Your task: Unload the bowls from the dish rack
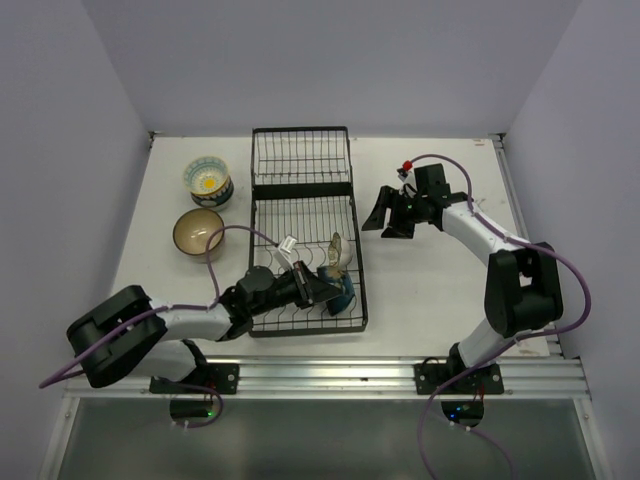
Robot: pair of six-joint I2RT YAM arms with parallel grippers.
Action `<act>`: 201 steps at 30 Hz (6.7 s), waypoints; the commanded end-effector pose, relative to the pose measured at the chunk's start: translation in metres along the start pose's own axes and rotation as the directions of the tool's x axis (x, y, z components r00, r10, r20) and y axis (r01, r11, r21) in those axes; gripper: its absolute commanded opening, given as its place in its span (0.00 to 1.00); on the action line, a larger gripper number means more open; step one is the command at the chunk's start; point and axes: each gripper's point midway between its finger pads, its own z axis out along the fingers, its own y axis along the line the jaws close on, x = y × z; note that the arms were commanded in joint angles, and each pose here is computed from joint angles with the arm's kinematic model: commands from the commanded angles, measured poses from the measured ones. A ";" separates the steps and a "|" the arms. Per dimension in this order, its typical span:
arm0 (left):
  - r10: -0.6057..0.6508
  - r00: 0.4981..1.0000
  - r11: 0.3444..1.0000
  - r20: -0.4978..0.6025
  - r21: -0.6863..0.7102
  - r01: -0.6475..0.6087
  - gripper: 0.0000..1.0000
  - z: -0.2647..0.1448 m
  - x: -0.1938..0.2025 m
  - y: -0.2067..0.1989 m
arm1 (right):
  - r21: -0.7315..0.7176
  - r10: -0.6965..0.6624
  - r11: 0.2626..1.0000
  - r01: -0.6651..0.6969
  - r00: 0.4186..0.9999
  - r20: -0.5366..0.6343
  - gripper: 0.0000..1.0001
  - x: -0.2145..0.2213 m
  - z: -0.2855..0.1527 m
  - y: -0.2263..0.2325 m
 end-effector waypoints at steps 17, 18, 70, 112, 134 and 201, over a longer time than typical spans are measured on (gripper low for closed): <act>0.063 0.980 0.887 0.190 0.439 -0.142 0.00 0.000 -0.031 -0.120 | 0.012 -0.018 1.000 0.018 1.000 0.008 0.70 -0.005 0.002 -0.004; 0.080 0.977 0.874 0.197 0.458 -0.164 0.00 0.000 -0.032 -0.129 | 0.011 -0.017 1.000 0.017 1.000 0.008 0.70 -0.005 0.002 -0.004; 0.417 0.649 -0.064 -0.636 -0.733 -0.678 0.00 -0.192 -0.254 0.045 | -0.060 -0.042 0.997 0.049 0.993 0.109 0.71 -0.014 -0.020 0.016; 0.236 0.717 -0.131 -0.655 -0.753 -0.645 0.00 -0.210 -0.251 0.121 | 0.001 -0.021 1.000 0.021 0.996 0.090 0.70 -0.015 -0.009 0.001; 0.243 0.736 -0.160 -0.632 -0.774 -0.612 0.24 -0.213 -0.258 0.123 | 0.023 -0.023 1.000 0.021 0.996 0.083 0.70 -0.015 -0.007 -0.004; 0.276 0.810 0.000 -0.518 -0.842 -0.539 0.07 -0.195 -0.236 0.121 | 0.022 -0.015 1.000 0.013 0.997 0.071 0.70 -0.010 -0.003 -0.007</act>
